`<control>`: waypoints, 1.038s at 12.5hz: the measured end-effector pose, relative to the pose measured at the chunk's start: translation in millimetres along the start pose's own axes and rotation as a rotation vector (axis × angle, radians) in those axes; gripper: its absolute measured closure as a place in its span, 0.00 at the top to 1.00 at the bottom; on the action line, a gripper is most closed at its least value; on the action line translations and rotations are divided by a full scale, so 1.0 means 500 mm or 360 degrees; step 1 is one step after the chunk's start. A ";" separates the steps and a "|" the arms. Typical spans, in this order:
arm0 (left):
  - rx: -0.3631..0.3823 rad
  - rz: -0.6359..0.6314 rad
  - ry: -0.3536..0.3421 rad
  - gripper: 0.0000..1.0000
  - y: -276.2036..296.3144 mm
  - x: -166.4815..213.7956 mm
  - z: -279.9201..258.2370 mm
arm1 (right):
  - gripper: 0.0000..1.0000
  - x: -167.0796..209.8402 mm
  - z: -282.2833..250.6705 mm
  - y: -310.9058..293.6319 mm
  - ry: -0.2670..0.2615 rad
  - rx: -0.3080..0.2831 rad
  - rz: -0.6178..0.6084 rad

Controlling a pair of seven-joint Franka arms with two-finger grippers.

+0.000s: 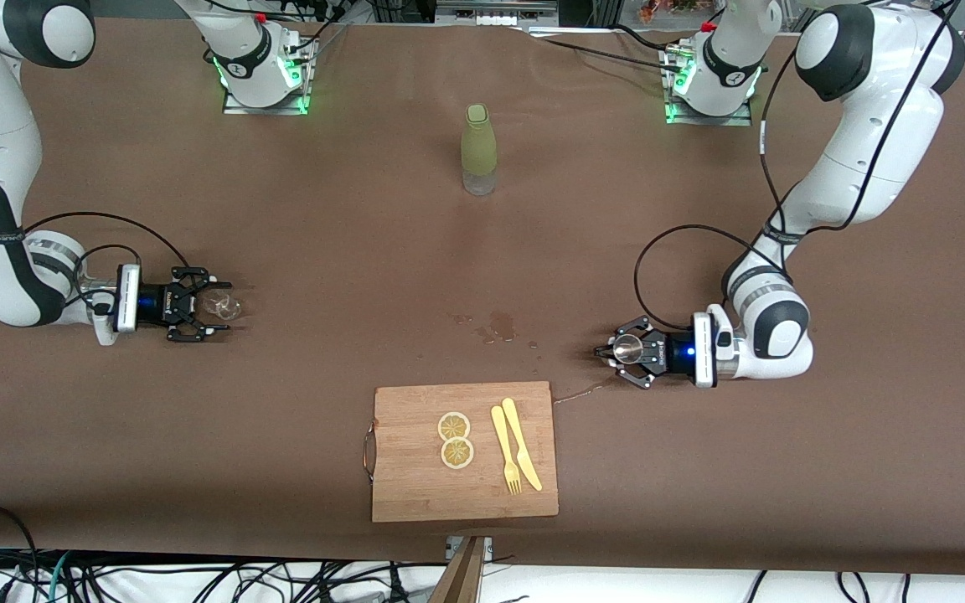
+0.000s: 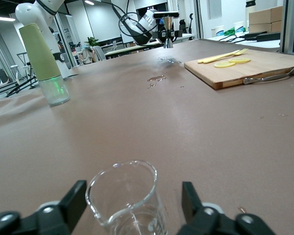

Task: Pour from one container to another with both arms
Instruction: 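Lift the beaker with the right gripper toward the jigger held by the left gripper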

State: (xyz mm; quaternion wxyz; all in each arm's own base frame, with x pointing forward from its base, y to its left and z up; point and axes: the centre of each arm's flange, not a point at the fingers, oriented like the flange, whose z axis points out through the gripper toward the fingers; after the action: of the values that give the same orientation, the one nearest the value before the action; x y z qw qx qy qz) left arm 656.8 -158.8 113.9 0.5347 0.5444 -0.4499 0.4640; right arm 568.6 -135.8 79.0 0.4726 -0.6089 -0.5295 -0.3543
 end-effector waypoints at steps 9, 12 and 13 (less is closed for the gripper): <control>0.0001 0.0083 -0.0137 0.09 0.022 -0.008 0.162 | 0.49 0.066 0.044 0.050 -0.0047 0.0073 -0.0070; 0.0010 0.0114 -0.0136 0.09 0.031 -0.012 0.194 | 0.49 0.178 0.100 0.109 -0.0123 0.0180 0.0007; 0.0008 0.0123 -0.0139 0.09 0.033 -0.013 0.199 | 0.49 0.220 0.121 0.126 -0.0157 0.0200 0.0043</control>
State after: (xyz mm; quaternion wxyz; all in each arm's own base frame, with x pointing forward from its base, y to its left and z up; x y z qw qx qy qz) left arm 641.6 -258.8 110.3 0.4948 0.5479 -0.4922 0.4613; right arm 647.0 -43.7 150.8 0.4879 -0.6018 -0.5651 -0.2836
